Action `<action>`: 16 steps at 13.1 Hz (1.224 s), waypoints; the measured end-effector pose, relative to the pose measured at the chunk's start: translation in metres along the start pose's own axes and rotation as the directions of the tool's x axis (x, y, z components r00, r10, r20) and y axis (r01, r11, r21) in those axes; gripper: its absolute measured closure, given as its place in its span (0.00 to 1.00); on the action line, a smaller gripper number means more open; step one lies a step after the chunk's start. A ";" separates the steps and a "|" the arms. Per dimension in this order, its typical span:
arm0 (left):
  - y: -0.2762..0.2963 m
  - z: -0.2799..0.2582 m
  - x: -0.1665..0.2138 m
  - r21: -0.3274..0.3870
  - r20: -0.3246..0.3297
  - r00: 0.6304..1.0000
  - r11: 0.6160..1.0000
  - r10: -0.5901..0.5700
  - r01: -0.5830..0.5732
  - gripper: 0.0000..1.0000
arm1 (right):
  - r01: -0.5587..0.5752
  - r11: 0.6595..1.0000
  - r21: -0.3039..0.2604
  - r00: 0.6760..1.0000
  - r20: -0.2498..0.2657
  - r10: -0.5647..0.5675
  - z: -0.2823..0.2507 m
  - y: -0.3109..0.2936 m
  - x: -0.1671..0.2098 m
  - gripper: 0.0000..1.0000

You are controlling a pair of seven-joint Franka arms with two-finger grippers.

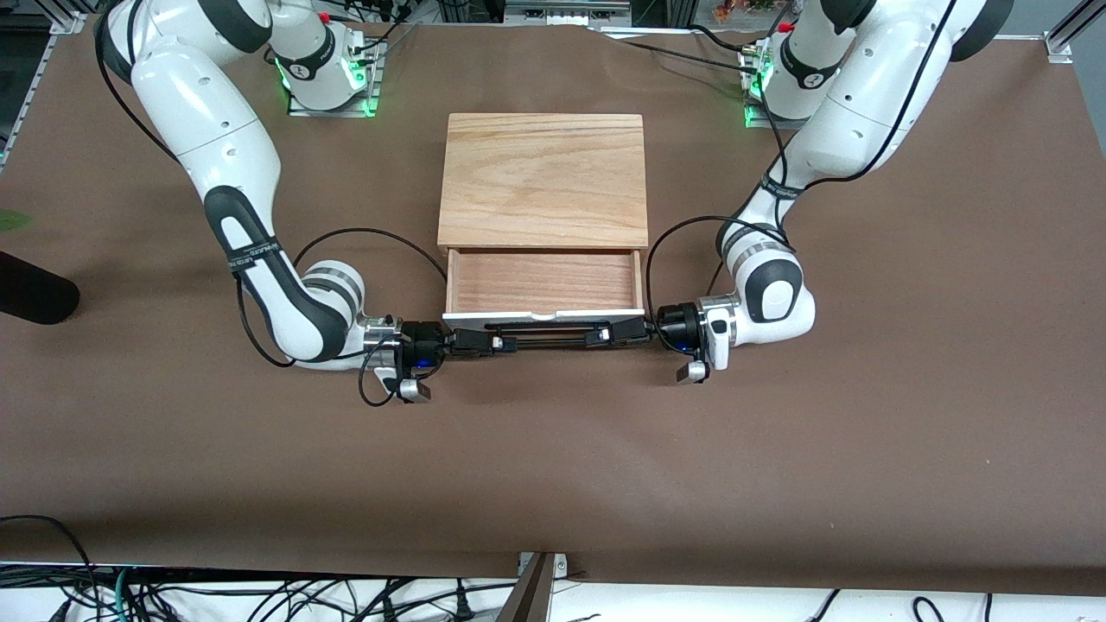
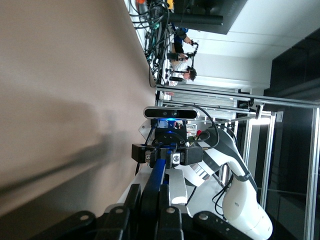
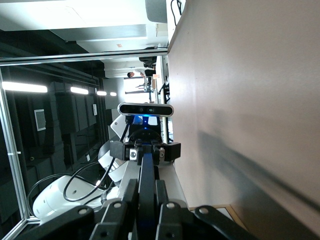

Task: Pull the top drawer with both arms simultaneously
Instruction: 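Pull the drawer out from the cabinet with both grippers together, then open both grippers and draw them back from the handle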

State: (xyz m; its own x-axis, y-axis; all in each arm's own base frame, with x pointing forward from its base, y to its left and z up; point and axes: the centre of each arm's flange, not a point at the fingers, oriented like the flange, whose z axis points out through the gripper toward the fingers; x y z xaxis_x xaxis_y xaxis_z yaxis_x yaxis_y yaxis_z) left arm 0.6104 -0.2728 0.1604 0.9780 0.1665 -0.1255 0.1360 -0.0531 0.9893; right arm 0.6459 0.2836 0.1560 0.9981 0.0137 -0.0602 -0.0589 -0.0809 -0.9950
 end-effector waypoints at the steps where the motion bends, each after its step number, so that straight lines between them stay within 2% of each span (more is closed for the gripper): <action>1: 0.002 -0.014 0.008 0.002 -0.020 1.000 1.000 -0.016 0.016 0.65 | -0.001 1.000 -0.001 1.000 -0.007 0.001 -0.008 0.002 0.003 0.81; 5: 0.008 -0.031 0.015 -0.012 -0.038 0.999 0.999 -0.035 0.035 0.22 | -0.001 1.000 0.000 1.000 -0.009 0.001 -0.011 0.002 0.004 0.81; 6: 0.010 -0.030 0.013 -0.012 -0.035 0.999 0.999 -0.039 0.039 0.13 | 0.004 1.000 -0.021 0.999 -0.033 -0.005 -0.021 0.004 0.010 0.75; 7: 0.010 -0.029 0.012 -0.013 -0.033 0.998 0.999 -0.048 0.048 0.02 | 0.011 0.999 -0.050 0.998 -0.062 -0.014 -0.041 0.007 0.019 0.64; 10: 0.020 -0.032 0.015 -0.016 -0.037 0.997 0.997 -0.074 0.073 0.00 | 0.013 0.998 -0.063 0.995 -0.094 -0.019 -0.070 0.010 0.028 0.26; 11: 0.027 -0.036 0.017 -0.014 -0.041 0.997 0.998 -0.068 0.068 0.00 | 0.022 0.998 -0.067 0.996 -0.087 -0.027 -0.068 0.007 0.028 0.17; 12: 0.033 -0.042 0.020 0.006 -0.034 0.998 0.999 -0.049 0.049 0.00 | 0.044 0.996 -0.079 0.996 -0.070 -0.049 -0.065 0.001 0.030 0.03; 14: 0.046 -0.067 0.030 0.074 -0.020 1.000 0.997 -0.011 0.013 0.00 | 0.089 0.985 -0.151 0.996 -0.016 -0.092 -0.072 -0.027 0.036 0.00; 16: 0.064 -0.096 0.041 0.144 -0.013 1.000 0.990 0.005 -0.003 0.00 | 0.128 0.946 -0.298 0.991 0.067 -0.113 -0.090 -0.071 0.040 0.00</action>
State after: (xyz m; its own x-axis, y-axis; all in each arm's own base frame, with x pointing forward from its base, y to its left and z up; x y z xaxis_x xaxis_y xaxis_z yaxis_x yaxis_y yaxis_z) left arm 0.6440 -0.1744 0.2260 0.9765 0.1791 -0.1195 0.1544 -0.1953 0.9685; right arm 0.6917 0.2004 0.2311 0.9949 0.0896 0.0473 0.0775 -0.3718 -0.9251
